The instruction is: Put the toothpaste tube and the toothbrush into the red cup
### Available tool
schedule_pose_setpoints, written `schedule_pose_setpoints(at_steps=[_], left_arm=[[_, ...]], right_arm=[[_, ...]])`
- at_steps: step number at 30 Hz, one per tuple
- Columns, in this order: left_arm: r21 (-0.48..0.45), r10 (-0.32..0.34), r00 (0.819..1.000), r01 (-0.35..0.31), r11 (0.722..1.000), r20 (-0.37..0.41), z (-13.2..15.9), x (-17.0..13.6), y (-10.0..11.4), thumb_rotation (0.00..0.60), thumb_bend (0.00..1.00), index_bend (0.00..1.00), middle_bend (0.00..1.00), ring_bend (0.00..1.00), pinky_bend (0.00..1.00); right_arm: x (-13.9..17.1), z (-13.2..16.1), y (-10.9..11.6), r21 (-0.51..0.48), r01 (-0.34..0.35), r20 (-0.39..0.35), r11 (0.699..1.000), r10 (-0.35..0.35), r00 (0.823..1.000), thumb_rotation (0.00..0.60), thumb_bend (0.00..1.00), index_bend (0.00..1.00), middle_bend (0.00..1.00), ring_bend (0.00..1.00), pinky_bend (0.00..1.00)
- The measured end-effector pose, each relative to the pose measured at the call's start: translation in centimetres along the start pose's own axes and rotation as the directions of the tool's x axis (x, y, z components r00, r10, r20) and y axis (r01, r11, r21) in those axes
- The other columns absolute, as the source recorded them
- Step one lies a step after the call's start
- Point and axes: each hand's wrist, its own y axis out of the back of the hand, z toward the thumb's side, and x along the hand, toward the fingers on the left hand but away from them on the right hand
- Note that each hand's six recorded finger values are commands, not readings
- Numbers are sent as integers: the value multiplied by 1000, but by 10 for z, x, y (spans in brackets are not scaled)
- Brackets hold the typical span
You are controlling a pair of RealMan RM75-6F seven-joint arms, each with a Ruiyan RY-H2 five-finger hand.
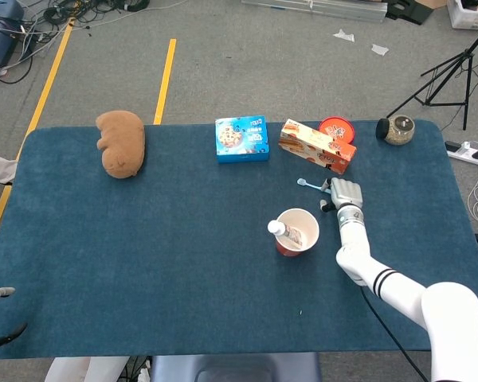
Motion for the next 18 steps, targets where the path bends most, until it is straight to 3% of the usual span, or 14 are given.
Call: schedule_pose_setpoints(at_steps=[18], left_arm=[[1, 1, 1000, -1, 1000, 1, 0, 0, 0, 600, 0, 322, 374, 331, 416]], right_arm=[[5, 1, 1, -38, -33, -22, 999, 32, 999, 600, 354, 352, 290, 178, 377]])
